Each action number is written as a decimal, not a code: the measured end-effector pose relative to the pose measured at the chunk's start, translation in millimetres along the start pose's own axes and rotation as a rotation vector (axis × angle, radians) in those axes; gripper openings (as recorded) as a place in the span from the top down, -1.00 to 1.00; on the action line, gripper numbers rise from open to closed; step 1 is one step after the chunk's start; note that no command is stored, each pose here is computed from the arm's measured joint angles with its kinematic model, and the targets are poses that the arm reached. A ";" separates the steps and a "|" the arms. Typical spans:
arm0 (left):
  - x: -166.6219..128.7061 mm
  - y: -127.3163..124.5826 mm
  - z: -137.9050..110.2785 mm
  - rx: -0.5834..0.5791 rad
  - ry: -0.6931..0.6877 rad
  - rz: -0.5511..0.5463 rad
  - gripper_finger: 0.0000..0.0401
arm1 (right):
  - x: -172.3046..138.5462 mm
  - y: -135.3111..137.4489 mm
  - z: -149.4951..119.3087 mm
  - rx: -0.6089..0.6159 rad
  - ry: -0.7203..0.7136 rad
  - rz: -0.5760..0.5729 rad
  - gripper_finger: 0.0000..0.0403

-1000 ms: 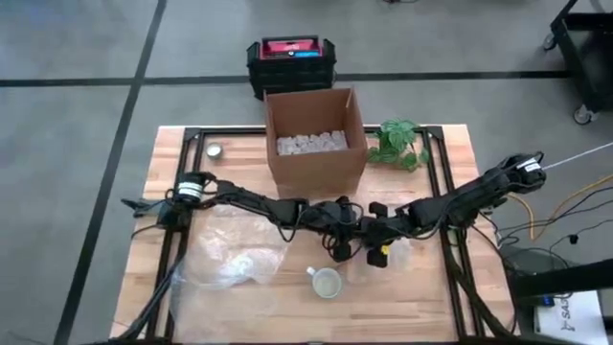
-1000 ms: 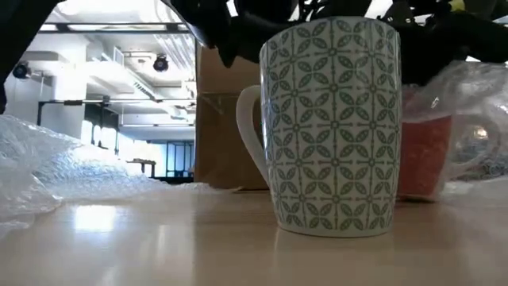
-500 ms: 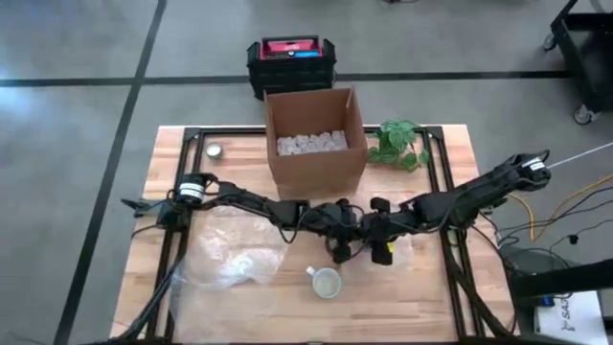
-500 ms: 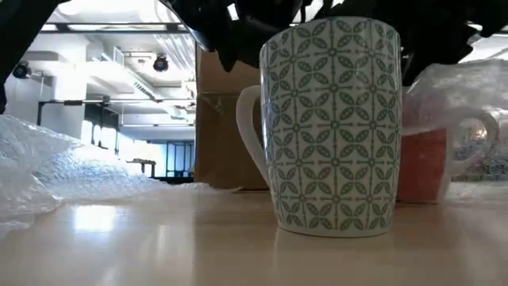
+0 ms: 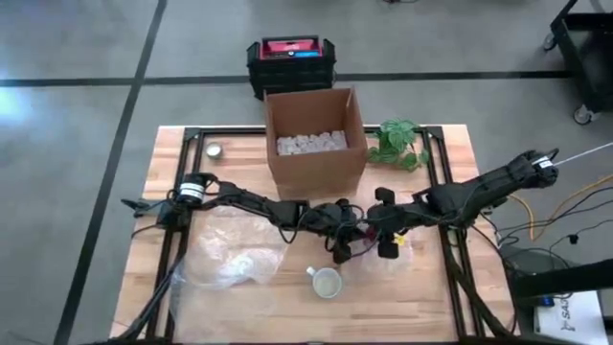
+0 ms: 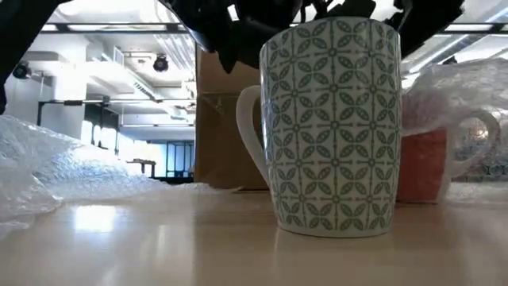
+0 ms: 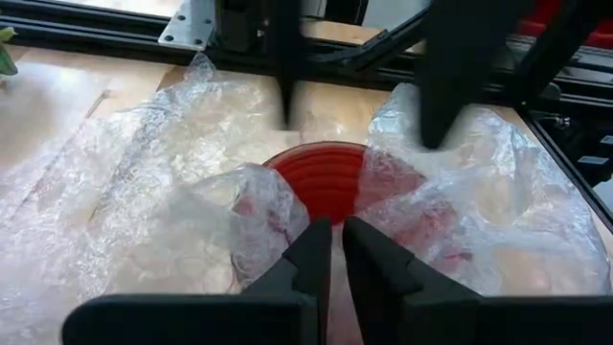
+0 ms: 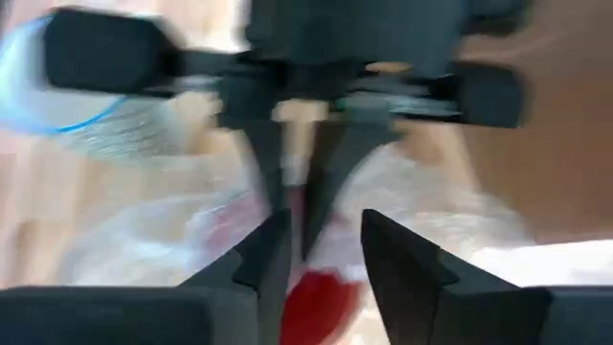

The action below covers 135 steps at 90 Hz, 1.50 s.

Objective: Wrap mug
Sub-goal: Wrap the orange mug in bubble wrap

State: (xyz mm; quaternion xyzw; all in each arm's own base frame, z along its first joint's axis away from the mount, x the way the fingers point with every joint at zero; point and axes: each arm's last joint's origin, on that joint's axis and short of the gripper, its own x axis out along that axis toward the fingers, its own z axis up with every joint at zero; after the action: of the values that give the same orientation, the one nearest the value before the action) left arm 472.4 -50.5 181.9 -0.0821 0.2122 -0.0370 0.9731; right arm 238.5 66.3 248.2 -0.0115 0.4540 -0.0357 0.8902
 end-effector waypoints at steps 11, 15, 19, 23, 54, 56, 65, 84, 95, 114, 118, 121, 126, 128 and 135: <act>0.0 0.0 -0.1 0.000 0.000 0.000 0.90 | 21.0 2.8 -9.0 -0.017 0.099 -0.025 0.82; -0.2 0.0 0.2 0.000 -0.001 0.000 0.90 | 27.3 4.0 -12.3 -0.013 0.131 -0.024 0.92; -0.4 -0.1 0.5 0.000 -0.001 0.000 0.90 | 33.4 5.1 -15.7 -0.005 0.162 -0.016 0.96; -0.7 -0.1 0.6 0.000 0.000 -0.001 0.90 | 40.1 6.6 -19.6 -0.001 0.197 -0.003 0.97; -1.6 -0.6 2.5 0.000 -0.009 -0.005 0.90 | 70.3 14.2 -29.5 0.003 0.323 0.003 0.98; -1.7 -0.6 2.6 0.000 -0.010 -0.005 0.90 | 68.4 14.1 -28.0 0.002 0.325 0.002 0.98; -1.7 -0.4 1.5 -0.001 0.001 -0.004 0.90 | 53.0 13.2 -17.7 -0.011 0.334 0.007 0.99; -1.8 -0.4 1.5 0.000 0.002 -0.002 0.90 | 11.6 12.3 8.8 -0.004 0.247 0.037 0.99; -1.8 -0.4 1.7 0.000 0.000 -0.002 0.90 | 4.5 19.6 9.2 -0.001 0.182 0.109 1.00; -1.8 -0.4 2.0 -0.001 -0.004 -0.002 0.90 | 34.5 32.0 -15.8 0.009 0.215 0.143 1.00; -1.8 -0.5 2.3 0.000 -0.006 -0.002 0.90 | 40.7 31.3 -20.2 0.009 0.236 0.111 1.00; -1.8 -0.5 2.3 0.000 -0.006 -0.003 0.90 | 45.6 29.9 -22.9 0.009 0.248 0.087 1.00; -1.8 -0.7 2.6 0.000 -0.010 -0.005 0.90 | 52.6 27.7 -27.7 0.006 0.271 0.062 1.00; -1.8 -0.8 2.7 0.000 -0.010 -0.005 0.90 | 55.1 27.1 -29.3 0.005 0.279 0.056 1.00; -1.8 -0.7 2.9 0.000 -0.012 -0.007 0.90 | 63.0 26.9 -33.3 -0.002 0.293 0.036 1.00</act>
State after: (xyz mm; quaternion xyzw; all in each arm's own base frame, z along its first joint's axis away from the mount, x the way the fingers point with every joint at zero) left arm 472.0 -50.6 185.3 -0.0831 0.2061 -0.0398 0.9742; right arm 249.8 88.8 176.3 0.0012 0.5793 -0.0208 0.8149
